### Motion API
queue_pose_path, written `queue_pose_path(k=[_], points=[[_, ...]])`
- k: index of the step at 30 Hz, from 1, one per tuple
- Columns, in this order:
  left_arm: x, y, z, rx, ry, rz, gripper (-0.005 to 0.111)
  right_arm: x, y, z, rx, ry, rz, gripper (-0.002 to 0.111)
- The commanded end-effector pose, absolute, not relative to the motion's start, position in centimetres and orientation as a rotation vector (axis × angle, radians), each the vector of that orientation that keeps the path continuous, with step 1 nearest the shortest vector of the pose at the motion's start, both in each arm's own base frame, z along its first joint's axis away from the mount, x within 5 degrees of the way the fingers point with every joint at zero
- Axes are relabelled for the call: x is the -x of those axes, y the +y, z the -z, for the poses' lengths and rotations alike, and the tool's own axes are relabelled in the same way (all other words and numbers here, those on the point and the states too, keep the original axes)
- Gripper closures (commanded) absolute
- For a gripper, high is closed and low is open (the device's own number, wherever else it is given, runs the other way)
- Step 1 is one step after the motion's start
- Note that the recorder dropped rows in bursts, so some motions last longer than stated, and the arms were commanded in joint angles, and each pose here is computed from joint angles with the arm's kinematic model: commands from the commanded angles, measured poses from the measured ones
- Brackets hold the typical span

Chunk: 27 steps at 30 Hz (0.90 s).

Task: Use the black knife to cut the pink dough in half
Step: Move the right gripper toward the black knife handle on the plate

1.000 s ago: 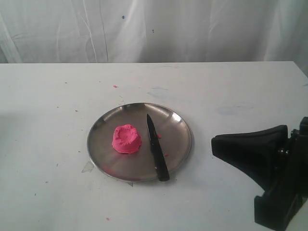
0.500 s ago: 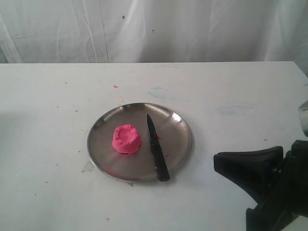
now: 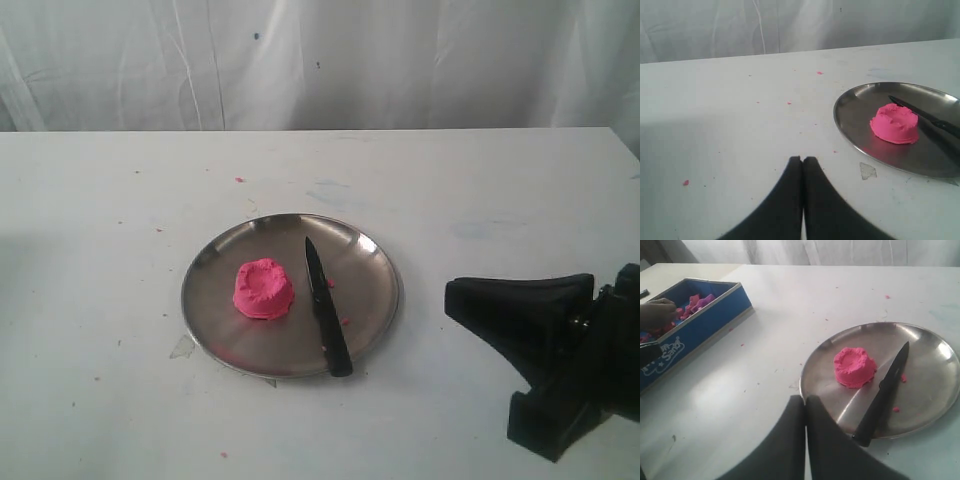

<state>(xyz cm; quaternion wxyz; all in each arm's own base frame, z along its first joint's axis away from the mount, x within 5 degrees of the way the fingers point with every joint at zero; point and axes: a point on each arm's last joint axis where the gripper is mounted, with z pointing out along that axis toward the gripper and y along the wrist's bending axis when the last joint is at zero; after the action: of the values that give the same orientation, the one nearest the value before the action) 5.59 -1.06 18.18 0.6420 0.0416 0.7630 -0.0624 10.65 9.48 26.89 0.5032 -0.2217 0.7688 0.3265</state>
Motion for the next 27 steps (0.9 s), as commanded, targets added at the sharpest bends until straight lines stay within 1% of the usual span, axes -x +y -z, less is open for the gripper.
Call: queue_pose_path(k=[1,7,12,16,19,23,27], points=[[-5.6,-1.1,-18.5,-0.095,1.723,0.147,0.107,-11.2,9.8,-26.2,0.546,1.892,-0.782,0.108],[-5.6,-1.1,-18.5,-0.095,1.723,0.147,0.107,-12.2,10.8,-25.1,0.574,1.987,-0.811,0.108],[-5.6,-1.1,-18.5,-0.095,1.723,0.147,0.107,-14.4,11.9,-25.4,0.600,2.037,-0.810,0.108],[-5.6,-1.1,-18.5,-0.095,1.723,0.147,0.107,-16.6,12.9,-25.5,0.649,2.093,-0.872,0.108],[-5.6,-1.1,-18.5,-0.095,1.723,0.147,0.107,-18.2,13.3,-24.8,0.654,2.146,-0.897,0.108],[-5.6,-1.1,-18.5,-0.095,1.723,0.147,0.107,-20.5,13.0,-23.8,0.659,2.176,-0.828,0.108],[-5.6,-1.1,-18.5,-0.095,1.723,0.147,0.107,-22.5,12.1,-22.2,0.581,2.252,-0.785,0.108]])
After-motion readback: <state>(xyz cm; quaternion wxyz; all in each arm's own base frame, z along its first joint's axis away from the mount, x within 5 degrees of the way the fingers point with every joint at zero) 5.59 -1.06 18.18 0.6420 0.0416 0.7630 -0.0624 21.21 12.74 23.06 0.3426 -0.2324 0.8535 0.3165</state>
